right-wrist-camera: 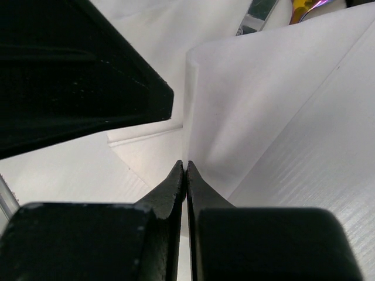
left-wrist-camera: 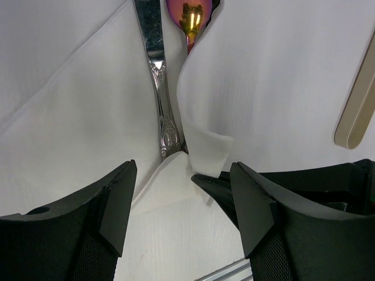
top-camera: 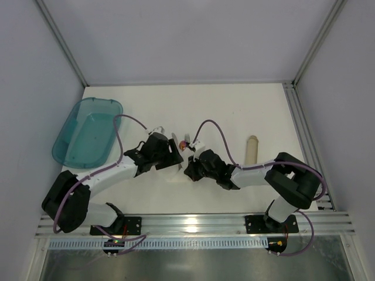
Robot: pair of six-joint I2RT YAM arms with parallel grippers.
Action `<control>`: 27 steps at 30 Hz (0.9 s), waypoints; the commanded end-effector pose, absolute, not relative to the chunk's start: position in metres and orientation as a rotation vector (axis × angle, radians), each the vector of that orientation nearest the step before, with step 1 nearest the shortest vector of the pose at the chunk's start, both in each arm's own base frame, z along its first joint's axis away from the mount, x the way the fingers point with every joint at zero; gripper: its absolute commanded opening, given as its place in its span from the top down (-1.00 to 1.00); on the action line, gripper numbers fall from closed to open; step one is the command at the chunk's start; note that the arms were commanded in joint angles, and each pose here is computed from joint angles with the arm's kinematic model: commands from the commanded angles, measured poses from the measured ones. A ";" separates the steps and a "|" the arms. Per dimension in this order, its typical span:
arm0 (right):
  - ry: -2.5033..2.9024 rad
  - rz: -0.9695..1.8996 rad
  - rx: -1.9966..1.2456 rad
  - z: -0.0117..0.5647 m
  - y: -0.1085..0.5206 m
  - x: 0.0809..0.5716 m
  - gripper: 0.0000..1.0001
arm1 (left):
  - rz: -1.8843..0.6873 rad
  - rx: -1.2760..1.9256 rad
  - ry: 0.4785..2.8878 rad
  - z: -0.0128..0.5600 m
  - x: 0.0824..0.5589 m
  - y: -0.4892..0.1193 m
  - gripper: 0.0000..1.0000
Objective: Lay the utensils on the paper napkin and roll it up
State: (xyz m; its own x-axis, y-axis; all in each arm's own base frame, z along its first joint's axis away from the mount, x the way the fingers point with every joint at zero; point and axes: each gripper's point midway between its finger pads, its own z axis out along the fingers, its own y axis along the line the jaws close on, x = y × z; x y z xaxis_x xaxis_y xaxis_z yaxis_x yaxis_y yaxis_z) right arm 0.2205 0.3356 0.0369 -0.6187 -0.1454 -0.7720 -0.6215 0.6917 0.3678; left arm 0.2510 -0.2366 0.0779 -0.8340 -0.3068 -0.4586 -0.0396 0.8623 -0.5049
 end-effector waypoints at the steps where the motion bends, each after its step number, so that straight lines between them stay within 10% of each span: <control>1: 2.086 0.844 -0.598 0.053 0.352 0.227 0.90 | -0.670 -0.267 2.455 0.088 0.264 -0.244 -0.39; 19: 2.075 0.882 -0.602 0.055 0.359 0.220 0.61 | -0.650 -0.258 2.486 0.073 0.271 -0.249 -0.41; 27: 2.077 0.883 -0.591 0.055 0.358 0.220 0.61 | -0.601 -0.239 2.527 0.057 0.265 -0.242 0.07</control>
State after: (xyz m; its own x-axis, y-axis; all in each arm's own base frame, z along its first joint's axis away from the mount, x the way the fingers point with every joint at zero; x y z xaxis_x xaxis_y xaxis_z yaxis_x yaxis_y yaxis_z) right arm 0.2146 0.3458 0.0368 -0.6154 -0.1558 -0.7726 -0.6382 0.6738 0.3725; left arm 0.2553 -0.2396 0.0511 -0.8621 -0.2787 -0.4231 -0.0632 0.8878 -0.4559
